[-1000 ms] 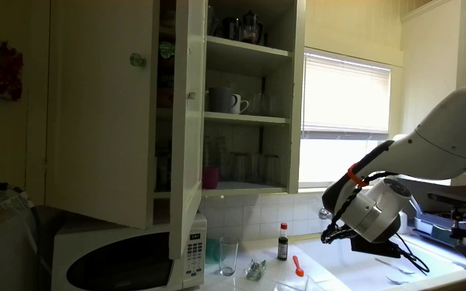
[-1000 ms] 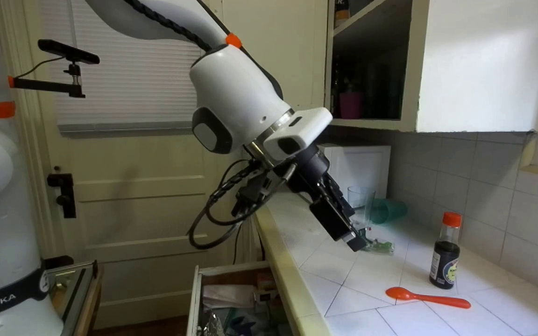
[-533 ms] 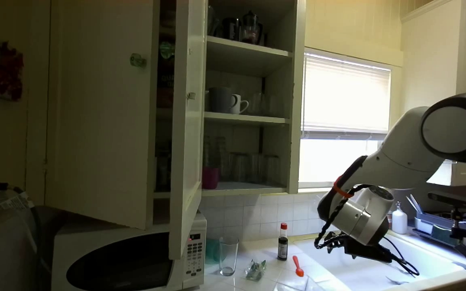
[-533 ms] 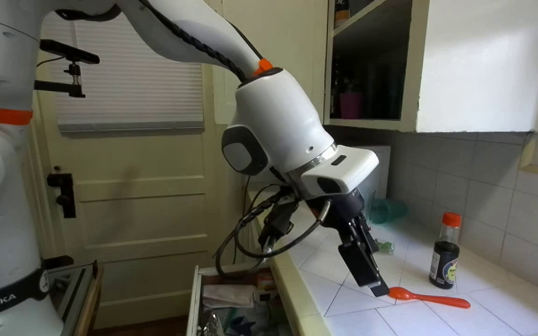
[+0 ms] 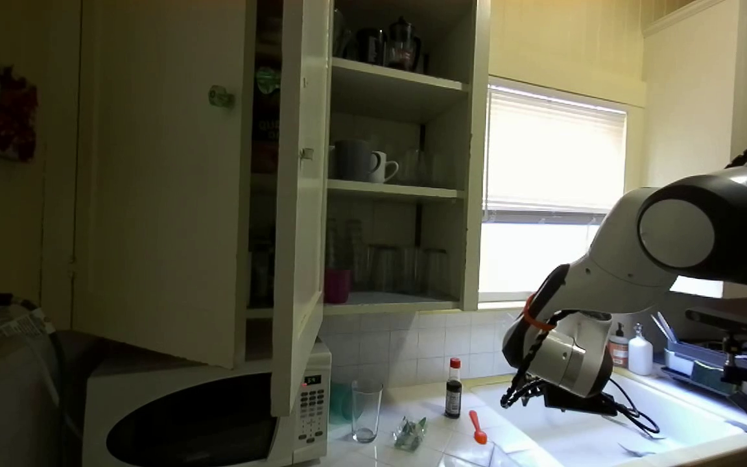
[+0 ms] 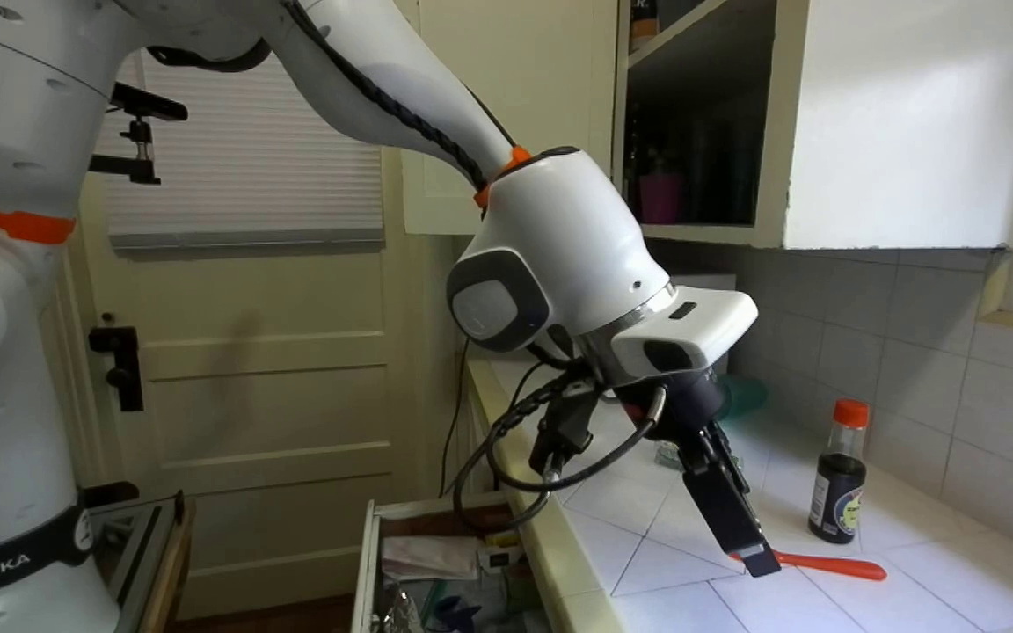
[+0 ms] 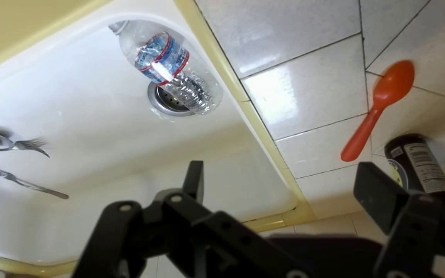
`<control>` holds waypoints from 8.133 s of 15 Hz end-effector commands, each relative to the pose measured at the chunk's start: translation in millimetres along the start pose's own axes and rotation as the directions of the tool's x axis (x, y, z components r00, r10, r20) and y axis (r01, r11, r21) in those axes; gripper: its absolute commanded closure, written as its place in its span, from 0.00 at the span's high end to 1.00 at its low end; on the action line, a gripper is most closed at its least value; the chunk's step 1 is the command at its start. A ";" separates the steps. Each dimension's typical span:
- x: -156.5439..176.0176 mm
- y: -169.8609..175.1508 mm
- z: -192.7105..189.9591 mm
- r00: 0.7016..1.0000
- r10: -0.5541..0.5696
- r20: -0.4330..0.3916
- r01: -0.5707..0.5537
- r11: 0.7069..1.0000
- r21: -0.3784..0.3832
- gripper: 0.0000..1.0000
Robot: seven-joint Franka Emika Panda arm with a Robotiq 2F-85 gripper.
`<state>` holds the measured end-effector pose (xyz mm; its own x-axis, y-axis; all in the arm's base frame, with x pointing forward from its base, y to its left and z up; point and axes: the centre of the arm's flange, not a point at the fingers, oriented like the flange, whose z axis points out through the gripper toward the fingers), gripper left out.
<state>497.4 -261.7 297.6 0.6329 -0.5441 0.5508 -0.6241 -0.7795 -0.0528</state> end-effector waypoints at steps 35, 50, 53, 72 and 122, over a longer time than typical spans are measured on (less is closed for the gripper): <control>42.7 -106.5 126.5 0.994 -0.104 0.028 0.103 0.994 0.031 1.00; 42.7 -136.9 151.4 0.987 -0.156 0.044 0.157 0.988 -0.015 1.00; 36.1 -140.6 155.1 0.985 -0.157 0.069 0.159 0.987 -0.025 1.00; 33.1 -145.8 154.9 0.976 -0.150 0.156 0.158 0.987 -0.038 0.03; -251.9 -54.8 -85.7 0.596 -0.802 0.035 0.669 0.520 0.530 0.04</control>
<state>371.2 -64.3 229.1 0.9320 0.1589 0.3257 0.2306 -0.9534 -0.1945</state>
